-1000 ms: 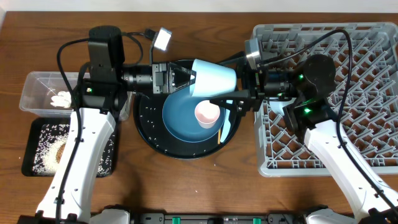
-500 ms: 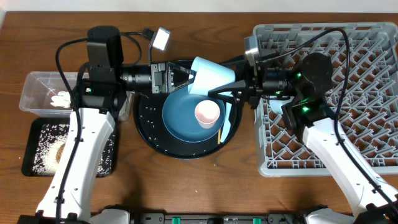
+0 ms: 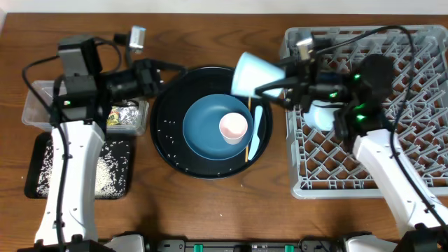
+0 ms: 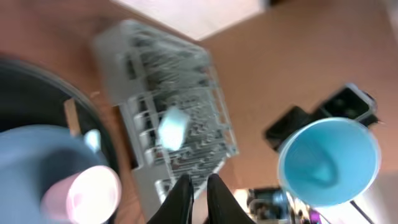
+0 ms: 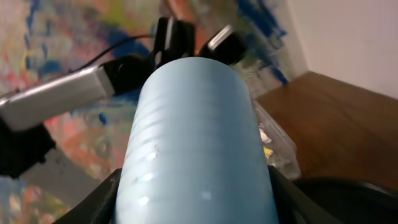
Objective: Sort waste into correct bins and load items into the dishwasher rack
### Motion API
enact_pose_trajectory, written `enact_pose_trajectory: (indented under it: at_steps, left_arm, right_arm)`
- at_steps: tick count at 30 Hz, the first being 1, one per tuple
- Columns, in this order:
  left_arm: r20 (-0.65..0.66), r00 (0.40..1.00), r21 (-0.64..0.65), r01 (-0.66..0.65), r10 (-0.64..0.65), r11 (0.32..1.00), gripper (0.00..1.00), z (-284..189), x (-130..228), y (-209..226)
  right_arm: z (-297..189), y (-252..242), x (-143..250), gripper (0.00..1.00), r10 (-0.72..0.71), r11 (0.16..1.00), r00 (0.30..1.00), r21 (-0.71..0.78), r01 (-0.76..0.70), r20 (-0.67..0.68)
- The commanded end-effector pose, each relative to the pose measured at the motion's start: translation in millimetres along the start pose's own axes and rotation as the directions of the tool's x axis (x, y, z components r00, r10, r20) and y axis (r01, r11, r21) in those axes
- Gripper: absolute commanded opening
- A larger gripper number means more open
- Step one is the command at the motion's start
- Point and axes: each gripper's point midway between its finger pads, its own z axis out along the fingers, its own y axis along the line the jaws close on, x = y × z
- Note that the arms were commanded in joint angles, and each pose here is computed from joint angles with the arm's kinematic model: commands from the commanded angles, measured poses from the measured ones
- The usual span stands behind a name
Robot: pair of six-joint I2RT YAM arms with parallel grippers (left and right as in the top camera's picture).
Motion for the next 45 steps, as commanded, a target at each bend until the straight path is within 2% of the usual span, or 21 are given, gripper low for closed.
enact_pose_trajectory:
  at_steps: [1, 8, 14, 19, 22, 25, 26, 27, 45]
  left_arm:
    - [0.047, 0.999, -0.175, 0.003, 0.006, 0.984, 0.11, -5, -4, 36]
    - [0.075, 0.996, -0.419, 0.075, -0.048, 0.905, 0.11, -19, 5, 82]
    - [0.097, 0.994, -0.491, 0.089, -0.048, 0.867, 0.11, -26, 4, 95]
    - [0.123, 0.992, -0.573, 0.105, -0.041, 0.813, 0.12, -36, 3, 110]
    - [0.144, 0.989, -0.649, 0.123, -0.038, 0.751, 0.45, -47, 3, 124]
    - [0.161, 0.987, -0.707, 0.136, -0.029, 0.694, 0.57, -57, 3, 134]
    - [0.164, 0.986, -0.718, 0.139, -0.028, 0.682, 0.64, -59, 3, 136]
    - [0.165, 0.986, -0.723, 0.140, -0.028, 0.676, 0.98, -60, 3, 137]
    - [0.165, 0.986, -0.722, 0.140, -0.028, 0.677, 0.98, -60, 3, 137]
  right_arm:
    - [-21, -10, -8, 0.22, 0.122, 0.992, 0.992, 0.038, -0.122, 0.025]
    - [-77, -39, -25, 0.22, 0.220, 0.959, 0.967, 0.152, -0.239, 0.131]
    - [-123, -51, -38, 0.18, 0.320, 0.907, 0.918, 0.204, -0.368, 0.232]
    - [-136, -42, -49, 0.17, 0.347, 0.898, 0.908, 0.197, -0.394, 0.235]
    - [-136, -33, -57, 0.18, 0.335, 0.908, 0.919, 0.189, -0.374, 0.210]
    - [-135, -26, -63, 0.16, 0.332, 0.912, 0.922, 0.183, -0.368, 0.199]
    - [-135, -25, -64, 0.15, 0.336, 0.910, 0.920, 0.182, -0.372, 0.200]
    - [-134, -25, -66, 0.15, 0.336, 0.910, 0.920, 0.182, -0.372, 0.201]
    - [-130, -22, -64, 0.15, 0.337, 0.914, 0.924, 0.172, -0.367, 0.181]
